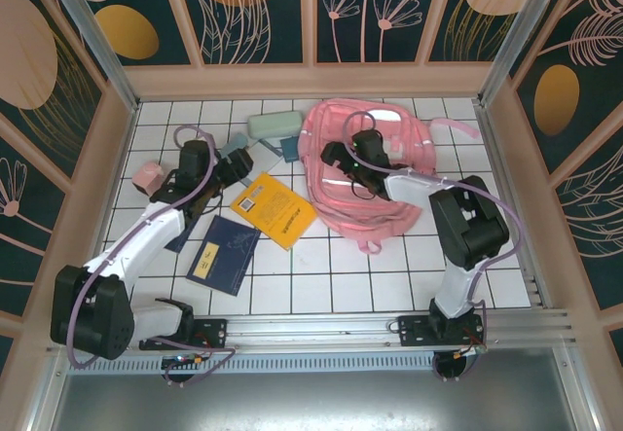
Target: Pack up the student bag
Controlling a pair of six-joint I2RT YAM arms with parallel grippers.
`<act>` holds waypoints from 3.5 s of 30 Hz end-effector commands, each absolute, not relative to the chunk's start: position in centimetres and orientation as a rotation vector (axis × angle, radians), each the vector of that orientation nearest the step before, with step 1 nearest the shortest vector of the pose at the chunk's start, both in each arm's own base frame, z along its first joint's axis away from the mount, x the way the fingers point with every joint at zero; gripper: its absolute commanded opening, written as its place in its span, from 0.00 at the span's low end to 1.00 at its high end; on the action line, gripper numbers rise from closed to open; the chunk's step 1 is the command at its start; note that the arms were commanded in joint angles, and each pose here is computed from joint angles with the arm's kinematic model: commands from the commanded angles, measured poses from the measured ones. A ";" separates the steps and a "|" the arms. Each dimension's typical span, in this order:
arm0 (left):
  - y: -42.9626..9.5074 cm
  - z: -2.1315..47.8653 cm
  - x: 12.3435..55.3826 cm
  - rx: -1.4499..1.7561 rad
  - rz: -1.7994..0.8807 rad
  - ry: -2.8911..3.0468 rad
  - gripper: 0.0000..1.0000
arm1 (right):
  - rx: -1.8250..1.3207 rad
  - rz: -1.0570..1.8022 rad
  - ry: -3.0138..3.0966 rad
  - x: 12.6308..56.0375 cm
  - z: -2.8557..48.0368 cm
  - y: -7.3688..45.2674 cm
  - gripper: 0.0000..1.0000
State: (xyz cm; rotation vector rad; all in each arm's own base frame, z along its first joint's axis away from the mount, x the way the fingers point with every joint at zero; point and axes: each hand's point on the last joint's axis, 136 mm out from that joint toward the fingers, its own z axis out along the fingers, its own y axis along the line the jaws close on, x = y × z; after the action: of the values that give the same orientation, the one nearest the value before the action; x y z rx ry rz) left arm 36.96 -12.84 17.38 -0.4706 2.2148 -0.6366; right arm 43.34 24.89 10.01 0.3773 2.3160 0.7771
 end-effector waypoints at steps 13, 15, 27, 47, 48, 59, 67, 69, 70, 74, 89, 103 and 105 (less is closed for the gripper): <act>-24.3 12.7 42.4 -0.336 -0.683 2.353 0.61 | 0.276 0.421 2.424 37.9 9.2 13.1 0.93; -24.5 11.2 44.0 -0.339 -0.614 2.372 0.55 | 0.228 0.420 2.449 36.8 8.0 12.6 0.86; -29.2 5.2 50.0 -0.253 -0.614 2.476 0.31 | 0.169 0.516 2.550 29.2 4.6 15.6 0.45; -31.1 15.3 55.5 -0.135 -0.555 2.315 0.54 | 0.021 0.792 2.529 29.7 5.9 28.9 0.43; -30.4 16.2 55.1 -0.143 -0.531 2.307 0.55 | 0.018 0.807 2.528 30.0 5.9 29.5 0.43; -25.6 18.0 45.9 -0.278 -0.629 2.308 0.59 | 0.016 0.645 2.430 31.9 10.3 26.6 0.57; -26.9 12.5 37.1 -0.428 -0.737 2.448 0.57 | 0.207 0.479 2.399 30.5 10.5 16.4 0.66; -26.8 11.0 35.0 -0.470 -0.719 2.499 0.58 | 0.329 0.431 2.394 30.4 10.1 12.8 0.69; -26.4 10.2 34.0 -0.499 -0.692 2.523 0.59 | 0.379 0.409 2.383 30.3 10.0 11.2 0.71; -26.0 8.3 30.2 -0.557 -0.637 2.590 0.61 | 0.572 0.346 2.350 30.0 9.4 6.2 0.81; -25.0 4.0 32.9 -0.438 -0.329 2.625 0.24 | 0.763 0.561 2.424 30.2 4.9 5.7 0.36; -25.3 9.2 33.7 -0.241 -0.353 2.541 0.53 | 0.730 0.791 2.299 29.6 6.5 9.5 0.57; -26.9 9.9 33.0 -0.182 -0.378 2.525 0.55 | 0.756 0.819 2.284 29.8 6.6 9.3 0.58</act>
State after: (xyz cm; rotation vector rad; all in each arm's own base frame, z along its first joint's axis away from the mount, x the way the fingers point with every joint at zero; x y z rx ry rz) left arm 34.05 -25.37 7.86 -0.2943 2.5569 -0.3633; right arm 28.77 8.80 4.93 0.7533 2.3691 0.7174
